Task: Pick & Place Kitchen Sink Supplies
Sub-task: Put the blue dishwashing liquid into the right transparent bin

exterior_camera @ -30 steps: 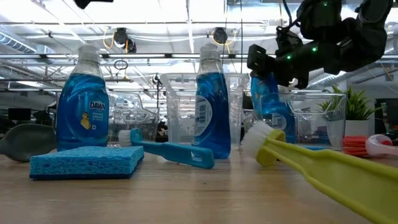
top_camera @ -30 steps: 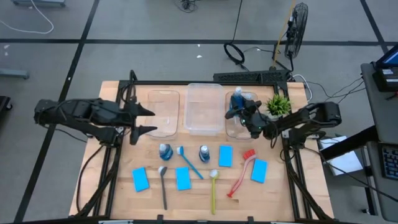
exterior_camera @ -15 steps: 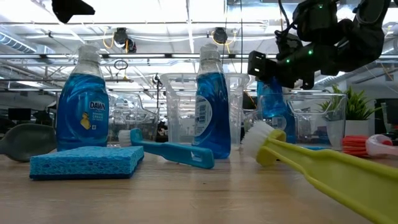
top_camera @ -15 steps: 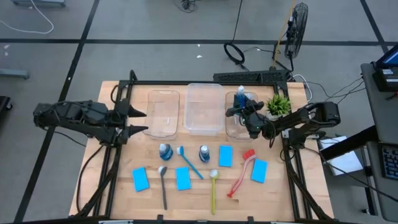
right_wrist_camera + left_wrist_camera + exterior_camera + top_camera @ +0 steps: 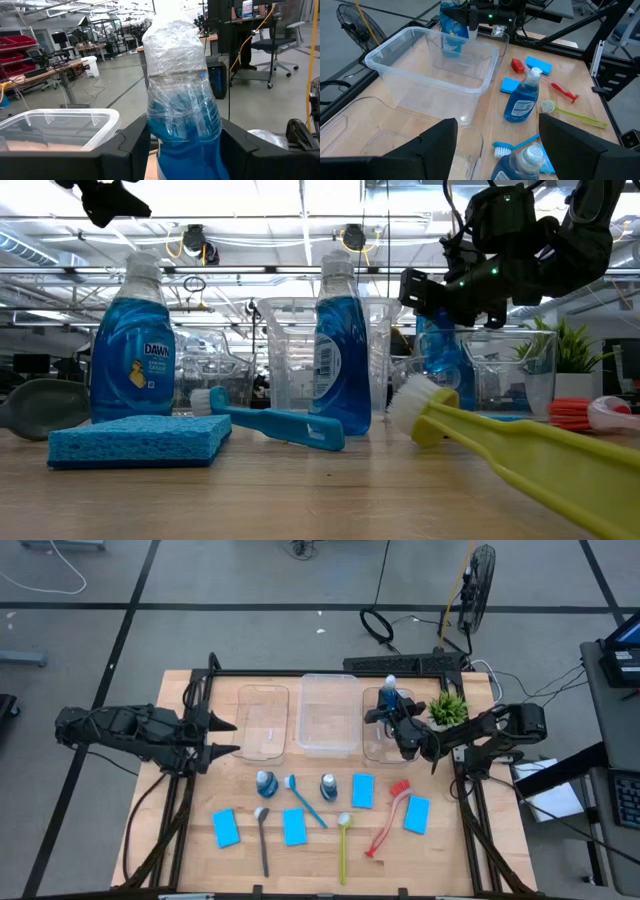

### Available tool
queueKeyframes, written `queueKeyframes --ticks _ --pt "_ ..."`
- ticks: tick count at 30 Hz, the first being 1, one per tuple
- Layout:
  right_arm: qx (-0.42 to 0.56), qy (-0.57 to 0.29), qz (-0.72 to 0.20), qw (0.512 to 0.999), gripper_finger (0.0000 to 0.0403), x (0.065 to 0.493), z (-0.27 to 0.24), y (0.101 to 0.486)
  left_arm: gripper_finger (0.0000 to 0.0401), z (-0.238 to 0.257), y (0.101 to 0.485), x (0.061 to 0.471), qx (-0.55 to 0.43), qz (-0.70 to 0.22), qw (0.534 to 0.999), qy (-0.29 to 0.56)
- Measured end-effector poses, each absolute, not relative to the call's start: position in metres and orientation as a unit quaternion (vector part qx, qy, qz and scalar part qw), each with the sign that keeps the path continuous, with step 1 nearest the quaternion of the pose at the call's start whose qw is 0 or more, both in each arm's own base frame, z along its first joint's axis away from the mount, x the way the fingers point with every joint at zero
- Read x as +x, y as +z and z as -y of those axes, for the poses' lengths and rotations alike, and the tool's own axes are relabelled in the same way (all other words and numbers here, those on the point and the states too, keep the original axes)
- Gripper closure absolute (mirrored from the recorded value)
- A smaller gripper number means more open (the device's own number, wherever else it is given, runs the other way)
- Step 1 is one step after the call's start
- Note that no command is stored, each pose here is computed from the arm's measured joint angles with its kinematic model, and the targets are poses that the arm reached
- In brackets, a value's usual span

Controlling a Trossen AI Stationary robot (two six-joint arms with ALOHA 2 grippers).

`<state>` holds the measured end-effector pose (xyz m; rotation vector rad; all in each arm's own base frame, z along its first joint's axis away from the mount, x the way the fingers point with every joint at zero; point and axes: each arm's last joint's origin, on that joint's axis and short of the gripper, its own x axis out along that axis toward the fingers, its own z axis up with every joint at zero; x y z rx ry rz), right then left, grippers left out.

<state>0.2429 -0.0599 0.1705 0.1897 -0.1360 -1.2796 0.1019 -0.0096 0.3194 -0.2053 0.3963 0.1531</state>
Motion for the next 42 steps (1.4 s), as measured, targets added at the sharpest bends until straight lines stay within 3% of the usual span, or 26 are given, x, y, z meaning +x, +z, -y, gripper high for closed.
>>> queueKeyframes --ticks 7,19,35,42 --pt "0.09 -0.563 0.056 0.82 0.0233 0.244 0.065 0.17 0.0116 0.01 0.319 0.102 -0.102 -0.196 0.972 0.076" --pt "0.118 -0.571 0.06 0.81 0.0194 0.242 0.07 0.165 0.0127 0.01 0.319 0.102 -0.102 -0.197 0.972 0.076" --pt "0.117 -0.562 0.059 0.817 0.022 0.243 0.07 0.166 0.012 0.01 0.319 0.102 -0.103 -0.198 0.972 0.077" --pt "0.081 -0.557 0.102 0.82 0.0216 0.242 0.07 0.185 0.0127 0.01 0.319 0.102 -0.103 -0.198 0.972 0.077"
